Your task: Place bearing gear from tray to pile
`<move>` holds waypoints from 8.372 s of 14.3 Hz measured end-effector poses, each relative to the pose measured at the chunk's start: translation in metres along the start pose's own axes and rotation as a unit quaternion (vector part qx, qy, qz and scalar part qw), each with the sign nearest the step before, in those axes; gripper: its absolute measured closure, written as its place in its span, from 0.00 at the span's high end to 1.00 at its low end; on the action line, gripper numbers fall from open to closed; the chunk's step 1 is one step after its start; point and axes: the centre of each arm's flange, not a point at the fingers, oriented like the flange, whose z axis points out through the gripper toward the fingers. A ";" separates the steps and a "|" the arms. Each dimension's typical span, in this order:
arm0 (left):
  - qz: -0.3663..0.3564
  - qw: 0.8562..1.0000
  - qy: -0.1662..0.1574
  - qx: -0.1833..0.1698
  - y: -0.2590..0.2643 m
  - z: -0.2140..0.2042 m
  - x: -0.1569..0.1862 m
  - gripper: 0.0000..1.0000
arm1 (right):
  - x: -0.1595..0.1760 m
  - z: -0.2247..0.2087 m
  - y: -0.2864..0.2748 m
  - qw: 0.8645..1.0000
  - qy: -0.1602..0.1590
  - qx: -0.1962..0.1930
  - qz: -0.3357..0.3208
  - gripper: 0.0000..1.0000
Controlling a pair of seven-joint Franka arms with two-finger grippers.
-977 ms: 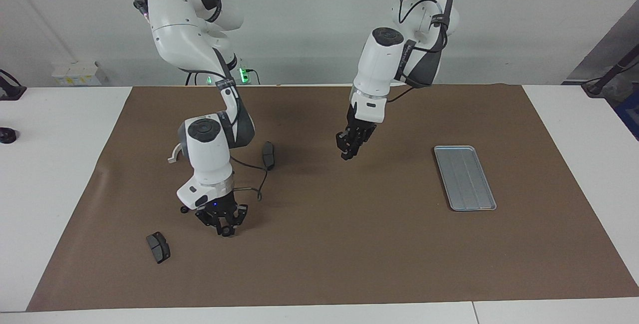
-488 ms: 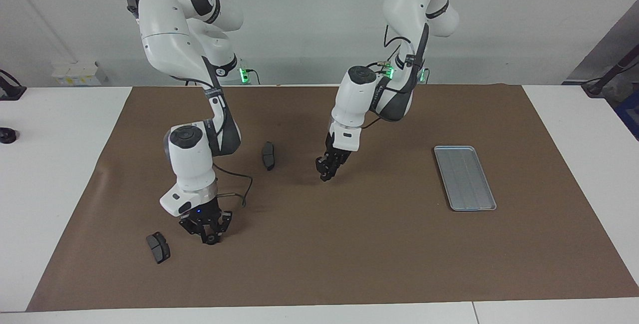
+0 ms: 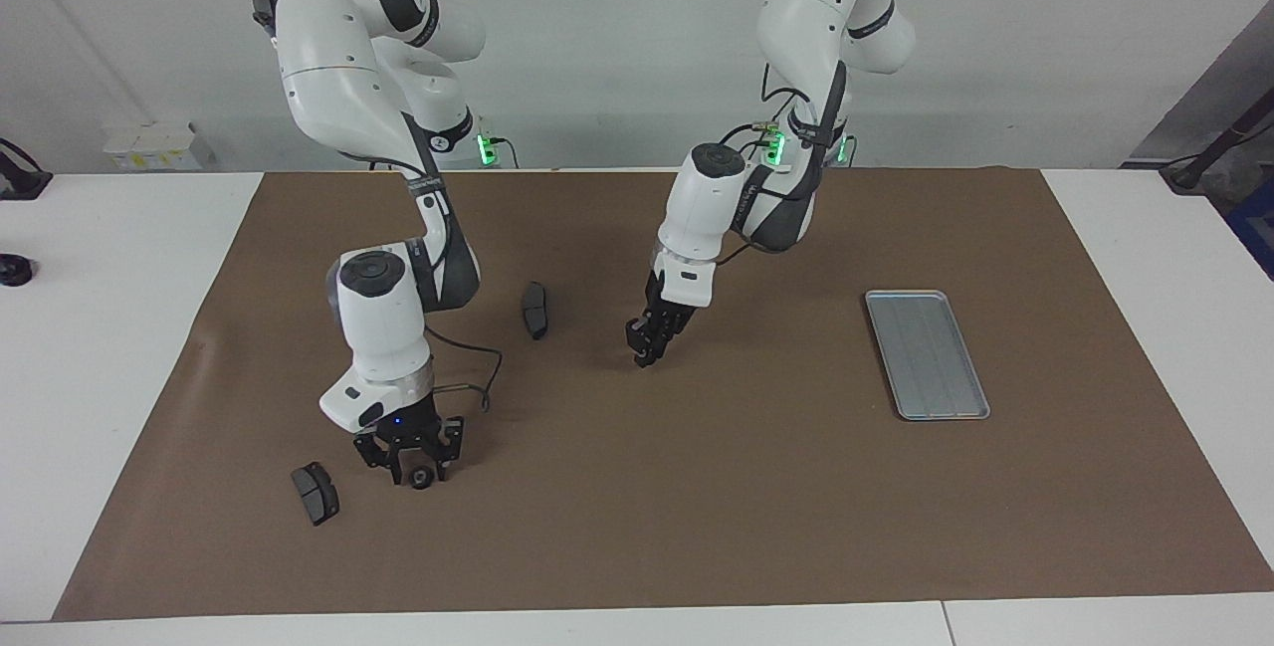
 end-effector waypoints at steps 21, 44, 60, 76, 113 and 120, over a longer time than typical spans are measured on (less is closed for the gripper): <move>0.371 0.912 -0.089 0.149 -0.128 -0.253 0.261 1.00 | -0.064 -0.076 -0.303 0.998 -0.059 0.028 0.015 1.00; 0.348 0.917 -0.111 0.161 -0.123 -0.377 0.272 1.00 | -0.084 -0.074 -0.298 0.997 -0.071 0.015 0.006 0.35; 0.348 0.917 -0.113 0.162 -0.124 -0.376 0.272 1.00 | -0.033 -0.062 -0.042 0.992 -0.108 -0.054 0.043 0.35; 0.348 0.917 -0.113 0.162 -0.124 -0.376 0.272 1.00 | -0.029 -0.157 -0.038 0.986 -0.115 -0.035 0.114 1.00; 0.348 0.917 -0.113 0.162 -0.124 -0.376 0.272 1.00 | -0.027 -0.422 0.143 0.985 -0.134 0.050 0.093 1.00; 0.348 0.917 -0.113 0.162 -0.124 -0.376 0.272 1.00 | -0.021 -0.372 0.114 0.982 -0.174 0.046 0.059 1.00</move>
